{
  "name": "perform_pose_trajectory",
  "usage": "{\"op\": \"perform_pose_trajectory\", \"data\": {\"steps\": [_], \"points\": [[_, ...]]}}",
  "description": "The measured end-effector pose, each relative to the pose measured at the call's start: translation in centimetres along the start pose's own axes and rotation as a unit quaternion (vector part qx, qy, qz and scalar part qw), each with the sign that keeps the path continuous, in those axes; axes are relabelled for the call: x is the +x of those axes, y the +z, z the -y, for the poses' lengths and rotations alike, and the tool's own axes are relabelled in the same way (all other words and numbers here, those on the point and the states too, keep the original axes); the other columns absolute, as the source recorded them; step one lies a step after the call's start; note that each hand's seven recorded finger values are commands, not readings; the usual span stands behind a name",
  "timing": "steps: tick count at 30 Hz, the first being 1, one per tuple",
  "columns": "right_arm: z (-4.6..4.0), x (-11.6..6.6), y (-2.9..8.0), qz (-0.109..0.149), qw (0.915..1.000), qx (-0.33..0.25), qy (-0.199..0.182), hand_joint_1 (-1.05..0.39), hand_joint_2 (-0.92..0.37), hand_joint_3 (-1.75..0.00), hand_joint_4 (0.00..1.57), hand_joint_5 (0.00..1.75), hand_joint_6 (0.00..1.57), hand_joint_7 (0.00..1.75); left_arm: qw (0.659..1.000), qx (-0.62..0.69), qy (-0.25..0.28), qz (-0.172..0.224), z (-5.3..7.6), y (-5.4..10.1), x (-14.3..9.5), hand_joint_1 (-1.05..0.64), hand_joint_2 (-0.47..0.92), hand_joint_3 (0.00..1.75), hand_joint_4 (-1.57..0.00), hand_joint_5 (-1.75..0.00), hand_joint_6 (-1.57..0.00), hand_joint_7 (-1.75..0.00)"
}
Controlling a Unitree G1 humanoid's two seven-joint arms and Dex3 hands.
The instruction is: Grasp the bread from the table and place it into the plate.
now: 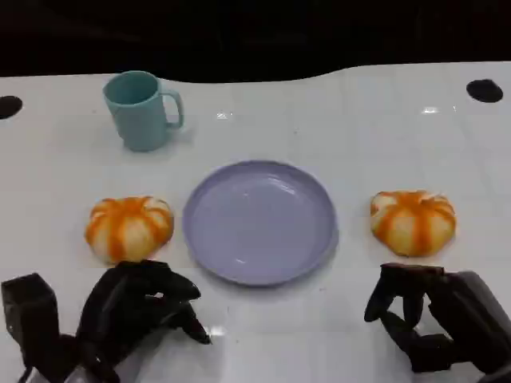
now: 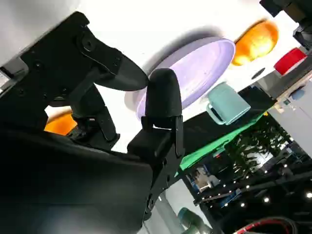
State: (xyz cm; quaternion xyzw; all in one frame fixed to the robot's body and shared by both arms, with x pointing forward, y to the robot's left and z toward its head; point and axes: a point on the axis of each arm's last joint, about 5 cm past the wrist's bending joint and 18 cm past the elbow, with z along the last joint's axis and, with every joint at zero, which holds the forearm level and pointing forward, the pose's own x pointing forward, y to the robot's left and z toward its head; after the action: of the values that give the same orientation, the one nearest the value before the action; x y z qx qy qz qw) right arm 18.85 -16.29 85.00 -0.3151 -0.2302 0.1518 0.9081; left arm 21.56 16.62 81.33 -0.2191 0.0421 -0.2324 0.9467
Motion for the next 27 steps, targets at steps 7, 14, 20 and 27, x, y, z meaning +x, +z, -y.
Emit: {"op": "perform_pose_trajectory", "data": {"steps": [7,14,20,27], "points": [[-0.01,0.02,-0.01,0.000,1.0000,-0.001,-0.001,-0.21,-0.36,-1.28,0.86,1.75,0.82,1.37,1.000,-0.002,0.001,-0.001,-0.03,-0.03,0.06,-1.05,0.71,0.00,-1.57,-0.58,-1.57,-0.20],[-0.01,0.01,-0.01,0.000,1.0000,-0.001,-0.001,-0.21,-0.36,-1.29,0.87,1.75,0.82,1.39,1.000,-0.003,0.001,-0.002,-0.03,-0.03,0.11,-1.05,0.71,0.00,-1.57,-0.58,-1.57,-0.20],[-0.05,-0.02,-0.04,-0.002,1.0000,0.000,0.000,-0.21,-0.36,-1.29,0.87,1.75,0.81,1.38,1.000,-0.004,0.002,-0.001,-0.07,-0.01,0.08,-1.05,0.71,0.00,-1.57,-0.57,-1.57,-0.20],[-0.09,-0.04,-0.10,-0.002,1.0000,0.001,0.000,-0.20,-0.39,-1.21,0.85,1.74,0.84,1.23,1.000,-0.003,0.002,-0.001,-0.08,-0.01,0.09,-1.05,0.71,0.00,-1.57,-0.57,-1.57,-0.20]]}}
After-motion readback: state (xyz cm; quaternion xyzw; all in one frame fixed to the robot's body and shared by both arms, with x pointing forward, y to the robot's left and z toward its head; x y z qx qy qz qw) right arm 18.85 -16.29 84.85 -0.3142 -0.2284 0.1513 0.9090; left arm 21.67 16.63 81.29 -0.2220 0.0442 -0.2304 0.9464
